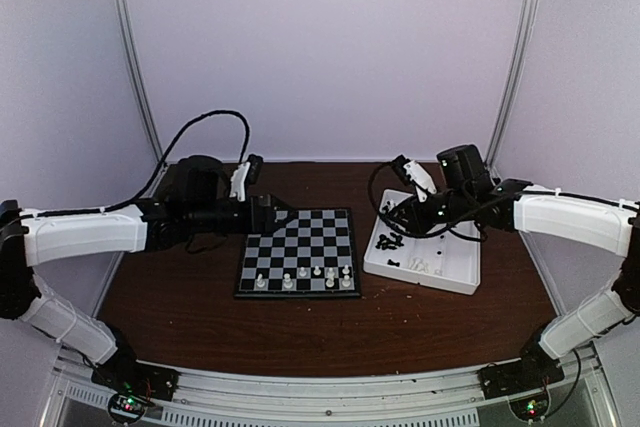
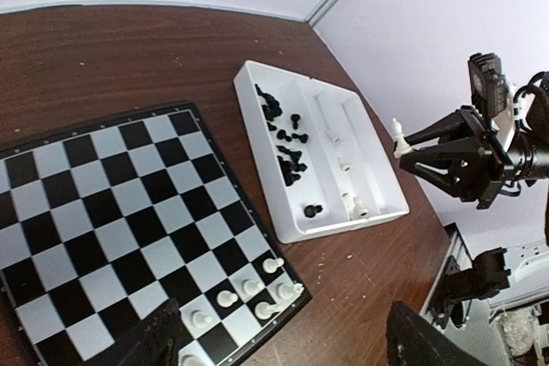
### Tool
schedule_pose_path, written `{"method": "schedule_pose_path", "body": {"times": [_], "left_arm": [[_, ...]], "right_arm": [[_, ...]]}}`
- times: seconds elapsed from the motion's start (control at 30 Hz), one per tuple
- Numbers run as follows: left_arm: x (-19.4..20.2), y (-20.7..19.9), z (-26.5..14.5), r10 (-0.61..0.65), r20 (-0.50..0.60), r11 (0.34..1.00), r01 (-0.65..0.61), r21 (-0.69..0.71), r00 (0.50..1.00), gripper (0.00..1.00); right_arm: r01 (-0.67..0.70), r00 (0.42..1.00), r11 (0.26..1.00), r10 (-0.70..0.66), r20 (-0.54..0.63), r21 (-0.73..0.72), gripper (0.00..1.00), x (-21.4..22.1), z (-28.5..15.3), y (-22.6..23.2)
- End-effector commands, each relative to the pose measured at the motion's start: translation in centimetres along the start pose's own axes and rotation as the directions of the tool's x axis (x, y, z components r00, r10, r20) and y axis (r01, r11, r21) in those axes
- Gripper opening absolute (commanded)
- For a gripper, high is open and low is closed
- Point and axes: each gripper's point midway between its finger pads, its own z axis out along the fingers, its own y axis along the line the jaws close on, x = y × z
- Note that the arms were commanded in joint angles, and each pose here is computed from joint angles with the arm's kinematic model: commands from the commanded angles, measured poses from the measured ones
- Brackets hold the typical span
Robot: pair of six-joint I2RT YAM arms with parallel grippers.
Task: Set up the chess pieces on the board
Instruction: Place the chess piece on the chessboard.
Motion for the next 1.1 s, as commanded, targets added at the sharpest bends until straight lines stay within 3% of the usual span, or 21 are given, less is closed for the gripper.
{"method": "schedule_pose_path", "body": {"times": [0.0, 0.27, 0.57, 0.73, 1.07], "left_arm": [[-1.7, -4.0, 2.1, -0.079, -0.003, 0.981, 0.078, 0.180, 0.997, 0.82], [-2.7, -6.2, 4.9, -0.209, -0.030, 0.914, 0.206, 0.350, 0.977, 0.78], [-2.1, -7.7, 7.3, -0.272, -0.131, 0.850, 0.302, 0.431, 0.953, 0.70], [-1.6, -8.2, 8.0, -0.260, -0.161, 0.848, 0.305, 0.434, 0.952, 0.60], [0.0, -8.3, 8.6, -0.272, -0.216, 0.853, 0.339, 0.397, 0.938, 0.57]], "right_arm": [[0.085, 0.986, 0.989, -0.066, 0.154, -0.119, 0.19, -3.3, -0.4, 3.6], [0.146, 0.977, 0.967, -0.108, 0.183, -0.209, 0.19, -3.3, 0.5, 7.3], [0.210, 0.973, 0.937, -0.171, 0.155, -0.281, 0.19, -2.5, 1.8, 10.0], [0.220, 0.973, 0.927, -0.185, 0.141, -0.304, 0.19, -2.1, 2.1, 11.0], [0.235, 0.970, 0.919, -0.199, 0.142, -0.317, 0.19, -2.2, 2.0, 12.0]]}}
